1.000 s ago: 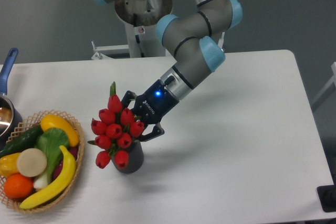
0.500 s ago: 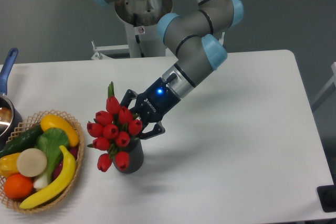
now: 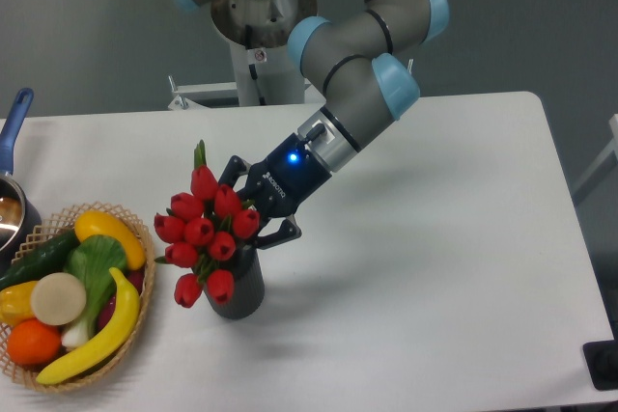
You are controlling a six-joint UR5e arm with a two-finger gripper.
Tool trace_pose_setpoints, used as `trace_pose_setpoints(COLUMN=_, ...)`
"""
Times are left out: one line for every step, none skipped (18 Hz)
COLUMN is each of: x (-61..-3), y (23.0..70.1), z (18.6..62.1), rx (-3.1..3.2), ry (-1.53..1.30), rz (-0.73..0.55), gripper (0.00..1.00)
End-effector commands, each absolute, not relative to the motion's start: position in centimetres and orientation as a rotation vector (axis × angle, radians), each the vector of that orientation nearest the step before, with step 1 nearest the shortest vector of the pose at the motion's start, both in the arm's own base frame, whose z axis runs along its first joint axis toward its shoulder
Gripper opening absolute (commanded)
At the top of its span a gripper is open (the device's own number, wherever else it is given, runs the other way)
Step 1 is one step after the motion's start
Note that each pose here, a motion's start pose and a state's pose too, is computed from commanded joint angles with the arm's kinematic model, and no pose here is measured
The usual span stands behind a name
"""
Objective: Pick up the flowers from the vase
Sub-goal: 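Close the gripper on the tulip stems, then lift the gripped tulips up and out of the grey vase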
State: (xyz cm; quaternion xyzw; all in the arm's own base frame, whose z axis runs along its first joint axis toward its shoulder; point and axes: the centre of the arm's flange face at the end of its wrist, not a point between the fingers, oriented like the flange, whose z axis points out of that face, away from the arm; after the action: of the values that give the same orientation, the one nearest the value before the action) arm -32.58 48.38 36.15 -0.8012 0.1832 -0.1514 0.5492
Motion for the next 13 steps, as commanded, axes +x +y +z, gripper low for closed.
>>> trace_pose_setpoints(x=-32.6, y=48.3, z=37.0, rx=-1.890, ry=0.416, rz=-0.366, gripper=0.45)
trace_pose_setpoints(x=-32.5, y=48.3, z=37.6, rx=-1.877, ry=0.408, rz=-0.373, gripper=0.45)
trace_pose_setpoints(x=-32.4, y=48.3, z=38.2, rx=-1.865, ry=0.411, rz=-0.371, gripper=0.45)
trace_pose_setpoints(x=-32.5, y=48.2, z=38.6, rx=-1.859, ry=0.411, rz=-0.365, gripper=0.45)
trace_pose_setpoints(x=-32.6, y=48.1, z=38.8, rx=-1.857, ry=0.410, rz=-0.361, gripper=0.45)
trace_pose_setpoints(x=-32.7, y=48.0, z=39.2, rx=-1.856, ry=0.403, rz=-0.361, gripper=0.45)
trace_pose_setpoints(x=-32.7, y=48.0, z=39.9, rx=-1.855, ry=0.395, rz=-0.361, gripper=0.45)
trace_pose_setpoints(x=-32.8, y=48.0, z=40.5, rx=-1.852, ry=0.384, rz=-0.365, gripper=0.45)
trace_pose_setpoints(x=-33.2, y=47.9, z=41.1, rx=-1.846, ry=0.374, rz=-0.362, gripper=0.45)
trace_pose_setpoints(x=-33.5, y=47.8, z=41.5, rx=-1.844, ry=0.364, rz=-0.361, gripper=0.45)
trace_pose_setpoints(x=-33.7, y=47.9, z=41.9, rx=-1.843, ry=0.358, rz=-0.361, gripper=0.45)
trace_pose_setpoints(x=-33.8, y=47.9, z=42.4, rx=-1.842, ry=0.354, rz=-0.360, gripper=0.45)
trace_pose_setpoints(x=-33.8, y=47.9, z=42.9, rx=-1.840, ry=0.350, rz=-0.359, gripper=0.45)
